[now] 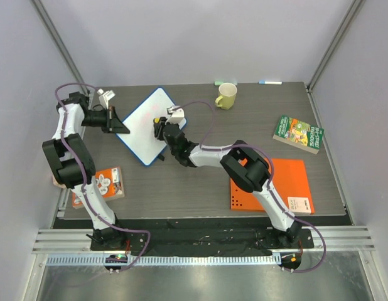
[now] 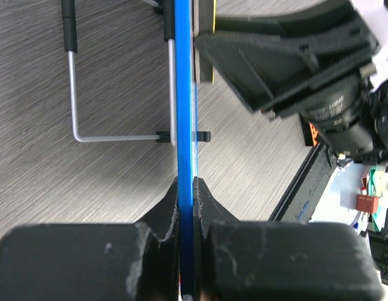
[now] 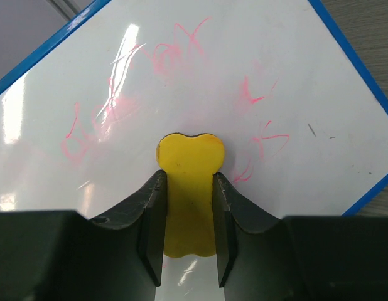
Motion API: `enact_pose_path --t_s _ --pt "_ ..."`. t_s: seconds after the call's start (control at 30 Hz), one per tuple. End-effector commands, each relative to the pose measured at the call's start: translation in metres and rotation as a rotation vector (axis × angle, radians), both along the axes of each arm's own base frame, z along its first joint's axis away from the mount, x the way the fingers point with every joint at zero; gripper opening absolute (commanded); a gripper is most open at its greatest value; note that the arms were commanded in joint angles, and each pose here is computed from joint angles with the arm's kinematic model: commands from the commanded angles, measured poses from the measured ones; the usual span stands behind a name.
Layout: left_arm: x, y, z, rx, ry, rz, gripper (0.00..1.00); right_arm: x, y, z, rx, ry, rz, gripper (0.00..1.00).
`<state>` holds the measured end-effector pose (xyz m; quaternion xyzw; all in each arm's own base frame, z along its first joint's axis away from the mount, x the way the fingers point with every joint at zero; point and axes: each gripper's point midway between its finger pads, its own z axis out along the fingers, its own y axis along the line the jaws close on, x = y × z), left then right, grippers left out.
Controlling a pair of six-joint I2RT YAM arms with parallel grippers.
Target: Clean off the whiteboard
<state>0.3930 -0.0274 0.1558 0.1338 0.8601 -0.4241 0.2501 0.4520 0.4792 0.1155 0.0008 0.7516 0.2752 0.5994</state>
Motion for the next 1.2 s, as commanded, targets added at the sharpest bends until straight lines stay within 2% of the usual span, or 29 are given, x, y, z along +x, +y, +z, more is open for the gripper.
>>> enact_pose_path --t_s 0.0,0.07,0.27,0.4,0.57,0.67,0.87,1.17 --pt "-0.011 -0.028 0.018 -0.042 -0.026 -0.101 0.0 -0.102 0.046 -0.103 -0.133 0.211 0.264 0.01" --pt "-0.01 -0.028 0.018 -0.045 -0.025 -0.1 0.0 -0.106 0.049 -0.092 -0.108 0.177 0.265 0.01" --pt "-0.009 -0.03 0.016 -0.048 -0.016 -0.103 0.0 -0.118 0.051 -0.098 -0.089 0.172 0.246 0.01" --pt "-0.01 -0.029 0.015 -0.036 -0.014 -0.104 0.0 -0.1 0.035 -0.09 -0.073 0.156 0.136 0.01" --pt "-0.015 -0.028 0.012 -0.023 0.021 -0.107 0.0 -0.055 -0.014 -0.062 -0.046 0.102 -0.127 0.01" --pt "-0.016 -0.027 0.008 -0.02 0.03 -0.127 0.0 -0.032 -0.035 -0.049 -0.022 0.087 -0.197 0.01" --pt "-0.024 -0.026 -0.001 -0.005 0.058 -0.153 0.0 0.01 -0.052 -0.045 0.048 0.104 -0.216 0.01" --pt "-0.029 -0.024 -0.006 0.006 0.081 -0.17 0.0 0.044 -0.035 -0.008 0.102 0.042 -0.15 0.01"
